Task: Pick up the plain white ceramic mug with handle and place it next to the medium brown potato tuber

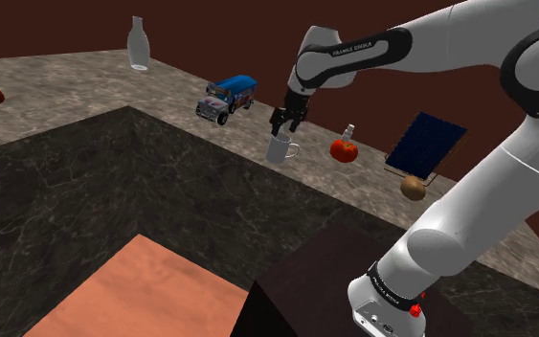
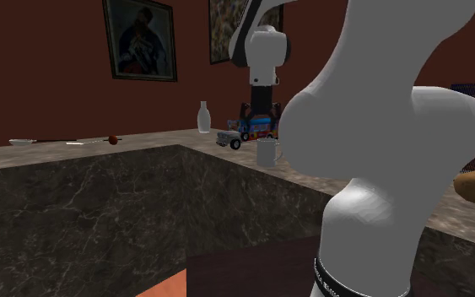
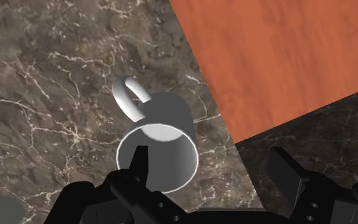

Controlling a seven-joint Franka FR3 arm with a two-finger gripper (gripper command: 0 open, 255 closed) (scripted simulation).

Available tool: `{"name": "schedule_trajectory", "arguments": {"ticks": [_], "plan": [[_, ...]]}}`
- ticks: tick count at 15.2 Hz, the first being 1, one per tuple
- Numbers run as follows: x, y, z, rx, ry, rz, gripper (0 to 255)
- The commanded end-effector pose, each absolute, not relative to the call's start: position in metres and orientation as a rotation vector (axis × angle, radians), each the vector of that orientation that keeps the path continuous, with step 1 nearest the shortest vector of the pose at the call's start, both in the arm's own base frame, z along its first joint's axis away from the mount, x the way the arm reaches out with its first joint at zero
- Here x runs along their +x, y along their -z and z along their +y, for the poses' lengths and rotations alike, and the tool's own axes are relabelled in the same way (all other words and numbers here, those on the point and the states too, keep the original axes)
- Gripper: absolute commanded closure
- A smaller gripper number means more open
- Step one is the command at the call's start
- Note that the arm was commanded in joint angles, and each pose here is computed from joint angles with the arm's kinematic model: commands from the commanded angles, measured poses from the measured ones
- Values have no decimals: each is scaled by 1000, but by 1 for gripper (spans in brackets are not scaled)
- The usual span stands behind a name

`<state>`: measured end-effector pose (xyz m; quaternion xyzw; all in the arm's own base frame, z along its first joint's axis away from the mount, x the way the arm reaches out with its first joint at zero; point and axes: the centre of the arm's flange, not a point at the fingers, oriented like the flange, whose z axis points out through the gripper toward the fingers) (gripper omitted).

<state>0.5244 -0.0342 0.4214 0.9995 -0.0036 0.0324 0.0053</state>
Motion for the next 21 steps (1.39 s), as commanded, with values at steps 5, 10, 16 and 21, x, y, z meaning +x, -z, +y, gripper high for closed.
{"name": "schedule_trajectory", "arguments": {"ticks": [5, 10, 16, 21], "plan": [[552, -386, -37, 3127, -107, -10, 0], [554, -362, -38, 3127, -107, -10, 0], [554, -362, -38, 3127, -107, -10, 0], [554, -362, -38, 3127, -107, -10, 255]]}}
